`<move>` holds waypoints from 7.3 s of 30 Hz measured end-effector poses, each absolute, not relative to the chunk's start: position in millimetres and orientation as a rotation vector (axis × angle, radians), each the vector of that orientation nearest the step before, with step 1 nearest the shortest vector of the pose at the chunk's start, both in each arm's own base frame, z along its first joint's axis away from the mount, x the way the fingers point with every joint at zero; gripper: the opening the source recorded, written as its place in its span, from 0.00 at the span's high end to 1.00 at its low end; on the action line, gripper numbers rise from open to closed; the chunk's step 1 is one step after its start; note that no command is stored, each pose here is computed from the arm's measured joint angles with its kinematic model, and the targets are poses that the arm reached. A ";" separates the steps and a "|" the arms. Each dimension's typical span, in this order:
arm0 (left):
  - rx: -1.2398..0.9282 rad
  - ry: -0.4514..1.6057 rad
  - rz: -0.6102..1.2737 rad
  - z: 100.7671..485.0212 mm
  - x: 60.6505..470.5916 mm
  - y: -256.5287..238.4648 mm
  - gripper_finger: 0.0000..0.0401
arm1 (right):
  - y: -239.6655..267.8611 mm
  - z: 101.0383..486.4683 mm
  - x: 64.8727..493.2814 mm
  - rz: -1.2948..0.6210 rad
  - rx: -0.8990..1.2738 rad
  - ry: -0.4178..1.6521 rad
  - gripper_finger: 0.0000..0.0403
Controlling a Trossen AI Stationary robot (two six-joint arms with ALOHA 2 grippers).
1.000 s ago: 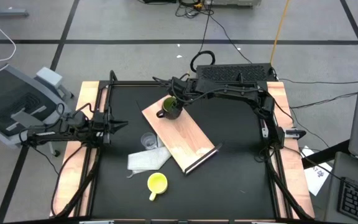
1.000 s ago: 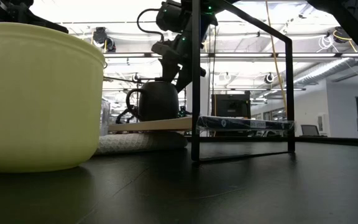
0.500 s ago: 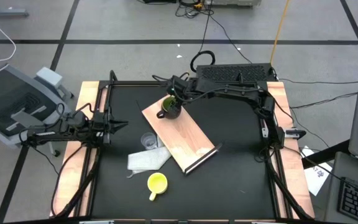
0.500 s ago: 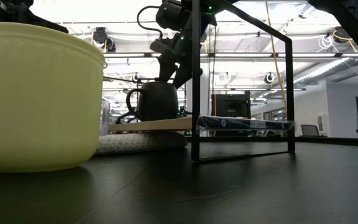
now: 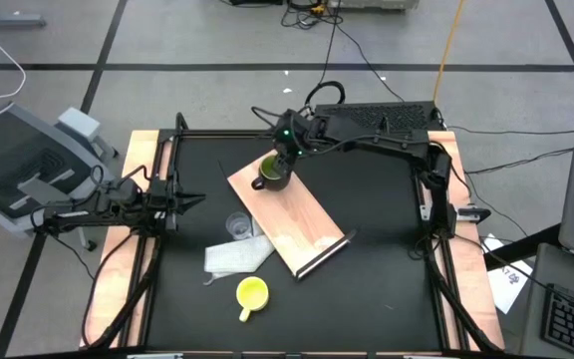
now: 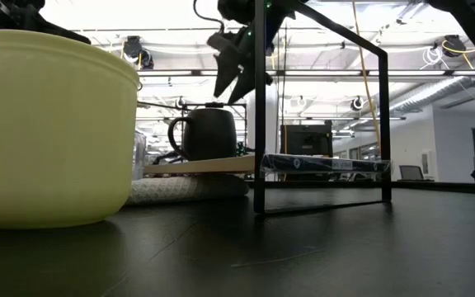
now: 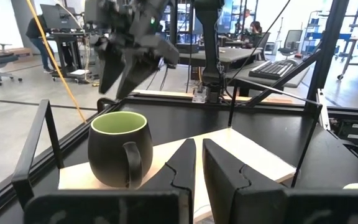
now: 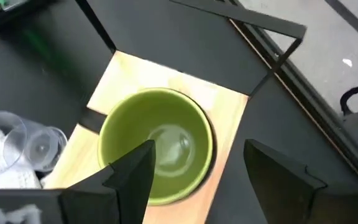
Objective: Stack small to large cups/mugs on shelf
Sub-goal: Put the yellow mug on the shelf
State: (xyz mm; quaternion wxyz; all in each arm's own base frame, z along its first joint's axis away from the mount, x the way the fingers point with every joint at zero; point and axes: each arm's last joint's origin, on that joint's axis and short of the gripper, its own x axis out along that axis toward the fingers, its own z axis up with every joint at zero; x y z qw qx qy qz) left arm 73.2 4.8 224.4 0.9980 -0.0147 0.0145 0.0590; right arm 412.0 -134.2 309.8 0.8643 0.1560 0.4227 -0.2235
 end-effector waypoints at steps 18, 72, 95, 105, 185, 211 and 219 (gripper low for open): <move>-0.029 0.016 0.138 225.5 73.2 5.4 0.92 | -90.2 381.4 333.5 -0.382 0.226 0.927 0.56; -0.113 0.002 0.190 226.0 72.9 6.8 0.95 | -25.2 299.4 230.0 0.023 0.205 0.286 0.99; -0.118 -0.009 0.188 227.1 72.9 6.8 0.98 | -23.6 253.9 224.4 0.019 0.286 0.339 0.98; -0.059 -0.021 0.182 228.8 73.0 6.6 0.99 | 1.8 263.5 220.7 0.161 0.190 0.277 0.99; 0.000 0.015 0.160 225.8 73.0 6.0 0.99 | 55.5 166.5 155.7 0.212 0.015 0.081 1.00; 0.026 0.041 0.298 224.5 74.5 10.0 0.96 | 88.5 156.8 124.9 0.230 0.083 0.020 1.00; 0.016 0.086 0.251 221.8 80.9 8.8 0.99 | 91.0 153.0 124.7 0.245 0.049 0.042 1.00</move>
